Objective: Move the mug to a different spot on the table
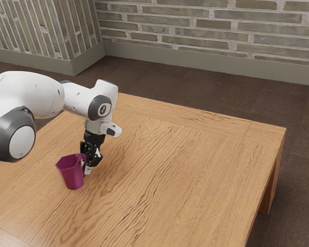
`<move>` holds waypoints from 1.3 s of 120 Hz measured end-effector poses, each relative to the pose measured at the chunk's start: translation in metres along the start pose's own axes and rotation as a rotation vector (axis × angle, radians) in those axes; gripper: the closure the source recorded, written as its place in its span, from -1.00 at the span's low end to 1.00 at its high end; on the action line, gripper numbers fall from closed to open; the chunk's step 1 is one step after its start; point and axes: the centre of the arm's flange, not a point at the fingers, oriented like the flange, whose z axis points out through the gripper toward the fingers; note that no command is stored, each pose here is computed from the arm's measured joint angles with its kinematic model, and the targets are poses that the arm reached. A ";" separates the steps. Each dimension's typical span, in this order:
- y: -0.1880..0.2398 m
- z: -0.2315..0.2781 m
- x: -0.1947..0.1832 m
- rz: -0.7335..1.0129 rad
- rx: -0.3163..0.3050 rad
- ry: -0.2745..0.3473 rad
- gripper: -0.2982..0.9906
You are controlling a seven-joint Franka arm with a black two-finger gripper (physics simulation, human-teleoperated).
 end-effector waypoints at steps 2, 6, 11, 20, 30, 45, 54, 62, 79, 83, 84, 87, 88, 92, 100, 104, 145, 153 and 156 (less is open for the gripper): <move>0.000 0.000 0.000 -0.001 0.000 0.000 0.49; 0.000 0.000 0.000 -0.001 0.001 -0.001 0.50; 0.000 0.000 0.000 -0.002 0.002 -0.002 0.52; 0.001 -0.001 -0.001 -0.004 0.004 -0.007 0.54; 0.002 -0.007 -0.004 -0.008 0.004 -0.013 0.56; 0.005 -0.019 -0.009 -0.014 0.010 -0.023 0.58; 0.008 -0.033 -0.009 -0.014 0.022 -0.018 0.58; 0.012 -0.048 -0.008 -0.012 0.035 -0.011 0.58; 0.025 -0.074 -0.001 -0.001 0.060 0.002 0.59; 0.028 -0.081 0.002 0.002 0.067 0.007 0.59; 0.029 -0.082 0.002 0.003 0.068 0.008 0.59; 0.030 -0.086 0.004 0.004 0.071 0.012 0.59; 0.031 -0.087 0.004 0.004 0.072 0.013 0.59; 0.033 -0.092 0.007 0.006 0.073 0.020 0.59; 0.036 -0.100 0.013 0.008 0.068 0.037 0.60; 0.038 -0.101 0.016 0.010 0.060 0.042 0.60; 0.064 -0.116 0.053 0.034 -0.032 0.125 0.62; 0.067 -0.110 0.059 0.033 -0.043 0.118 0.62; 0.067 -0.107 0.061 0.031 -0.046 0.114 0.62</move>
